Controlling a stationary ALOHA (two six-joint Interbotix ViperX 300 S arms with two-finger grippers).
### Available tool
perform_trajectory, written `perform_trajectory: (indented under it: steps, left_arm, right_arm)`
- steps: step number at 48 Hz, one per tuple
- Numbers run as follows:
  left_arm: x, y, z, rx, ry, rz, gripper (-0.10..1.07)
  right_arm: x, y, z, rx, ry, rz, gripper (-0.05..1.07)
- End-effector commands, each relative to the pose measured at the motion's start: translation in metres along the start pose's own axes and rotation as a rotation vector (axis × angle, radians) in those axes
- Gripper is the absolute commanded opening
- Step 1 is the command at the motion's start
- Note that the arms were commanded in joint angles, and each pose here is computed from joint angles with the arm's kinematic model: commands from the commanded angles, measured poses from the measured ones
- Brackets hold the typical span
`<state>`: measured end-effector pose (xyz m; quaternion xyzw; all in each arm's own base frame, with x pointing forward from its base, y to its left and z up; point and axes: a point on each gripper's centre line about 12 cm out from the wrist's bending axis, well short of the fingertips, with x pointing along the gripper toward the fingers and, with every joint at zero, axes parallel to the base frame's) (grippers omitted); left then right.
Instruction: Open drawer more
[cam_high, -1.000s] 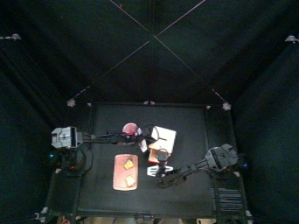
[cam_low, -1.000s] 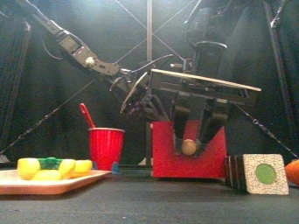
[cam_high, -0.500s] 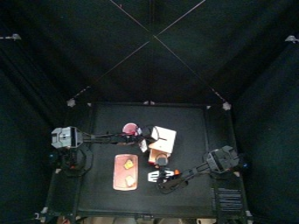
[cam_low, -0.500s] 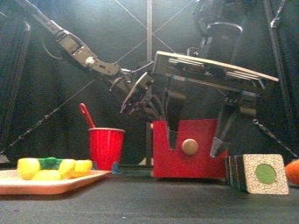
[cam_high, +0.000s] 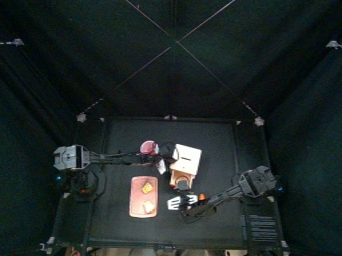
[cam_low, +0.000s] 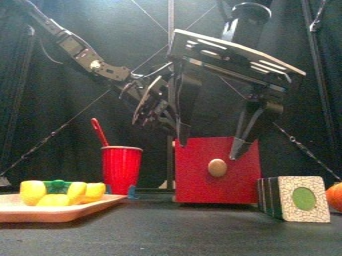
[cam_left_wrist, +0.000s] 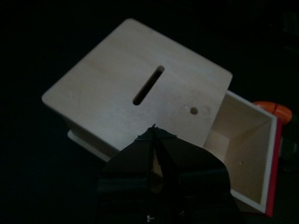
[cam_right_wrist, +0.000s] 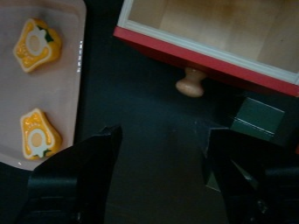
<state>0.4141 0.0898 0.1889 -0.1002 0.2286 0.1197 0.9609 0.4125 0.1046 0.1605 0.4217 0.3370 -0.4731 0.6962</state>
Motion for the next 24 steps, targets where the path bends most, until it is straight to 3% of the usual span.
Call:
perform_trajectory:
  steps: [1, 14, 24]
  left_arm:
    - [-0.021, -0.007, 0.022, 0.015, -0.115, -0.027, 0.49]
    - [-0.074, -0.035, 0.028, 0.08, -0.196, -0.111, 0.49]
    - [-0.119, -0.051, 0.013, 0.173, -0.149, -0.158, 0.5]
  right_arm:
    - [-0.024, 0.01, 0.011, 0.028, 0.006, 0.063, 0.97]
    - [-0.03, 0.003, 0.017, 0.022, 0.001, 0.074, 0.97]
    - [-0.045, -0.005, 0.02, -0.009, -0.017, 0.112, 0.97]
